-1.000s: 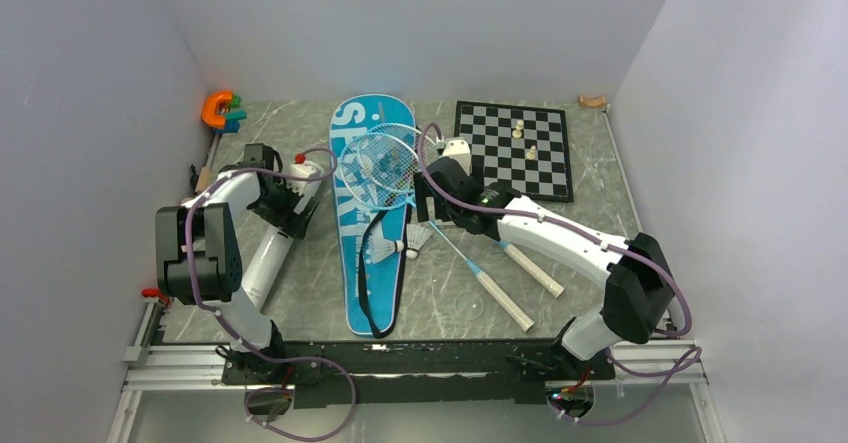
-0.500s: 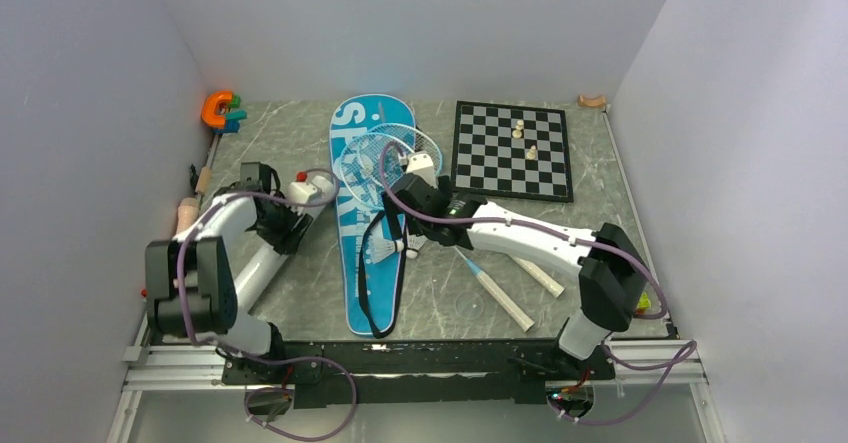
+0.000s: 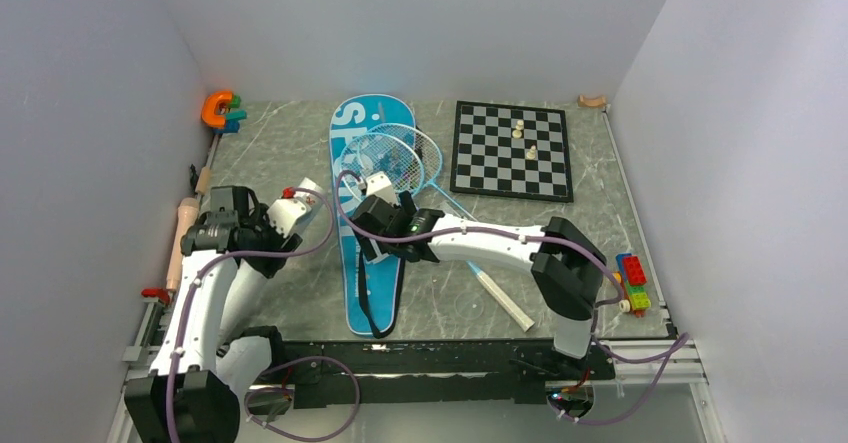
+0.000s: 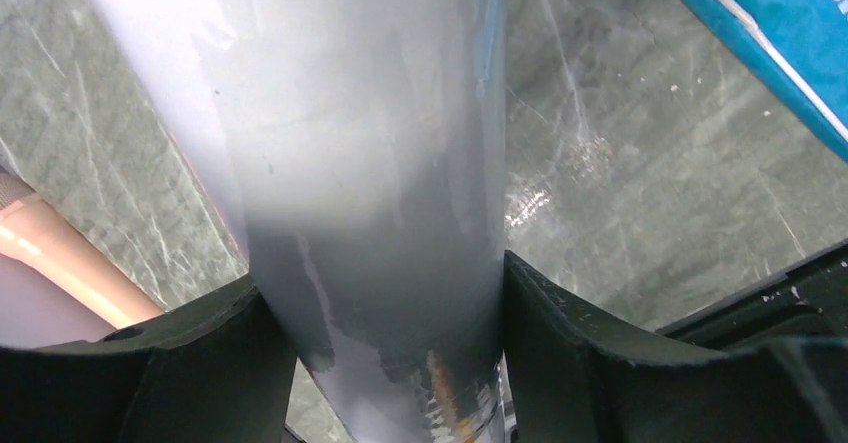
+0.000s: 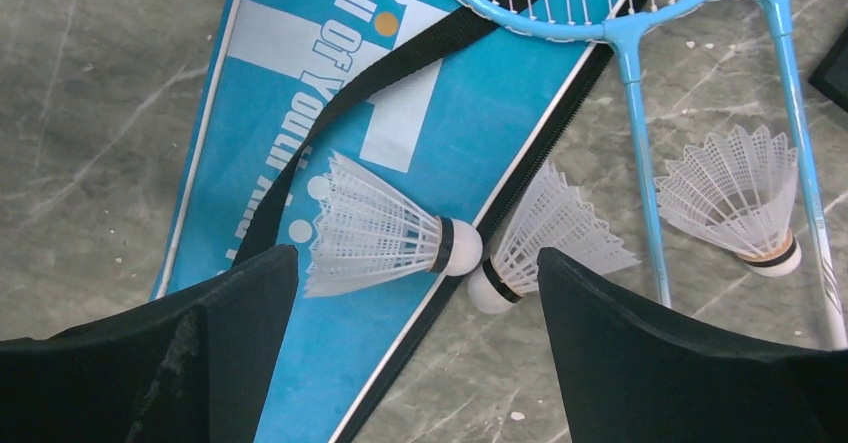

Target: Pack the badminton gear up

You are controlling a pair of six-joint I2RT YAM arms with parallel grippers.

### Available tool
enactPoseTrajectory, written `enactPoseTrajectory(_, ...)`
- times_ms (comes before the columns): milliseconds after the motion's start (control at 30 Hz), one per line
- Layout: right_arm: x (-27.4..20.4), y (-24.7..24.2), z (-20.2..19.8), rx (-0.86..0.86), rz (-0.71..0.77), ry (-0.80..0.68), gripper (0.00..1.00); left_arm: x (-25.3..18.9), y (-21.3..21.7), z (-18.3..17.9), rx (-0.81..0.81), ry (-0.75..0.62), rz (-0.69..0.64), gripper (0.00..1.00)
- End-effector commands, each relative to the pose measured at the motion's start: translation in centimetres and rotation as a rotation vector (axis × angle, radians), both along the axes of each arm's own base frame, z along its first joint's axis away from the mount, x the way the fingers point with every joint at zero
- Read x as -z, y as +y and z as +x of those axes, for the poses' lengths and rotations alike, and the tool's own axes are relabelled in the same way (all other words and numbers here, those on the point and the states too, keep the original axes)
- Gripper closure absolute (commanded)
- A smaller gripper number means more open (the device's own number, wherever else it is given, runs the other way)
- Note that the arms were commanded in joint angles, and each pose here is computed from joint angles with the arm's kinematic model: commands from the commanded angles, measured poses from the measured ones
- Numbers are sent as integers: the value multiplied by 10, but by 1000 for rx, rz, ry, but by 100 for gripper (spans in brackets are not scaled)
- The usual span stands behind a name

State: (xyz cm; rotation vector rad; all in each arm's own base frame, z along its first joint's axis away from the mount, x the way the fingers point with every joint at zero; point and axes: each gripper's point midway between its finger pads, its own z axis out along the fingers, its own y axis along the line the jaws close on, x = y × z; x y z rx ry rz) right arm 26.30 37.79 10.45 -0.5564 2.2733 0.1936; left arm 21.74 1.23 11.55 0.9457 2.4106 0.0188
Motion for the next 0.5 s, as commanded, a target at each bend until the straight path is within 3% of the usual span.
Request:
enactPoseTrajectory(0, -13, 24, 10, -22, 44, -46, 9, 1, 3, -14, -3, 18, 9, 32)
enactPoseTrajectory(300, 13, 24, 11, -7, -19, -37, 20, 2, 8, -11, -57, 9, -10, 32)
enactPoseTrajectory(467, 15, 19, 9, 5, -42, -48, 33, 2, 9, -7, -74, 9, -19, 32)
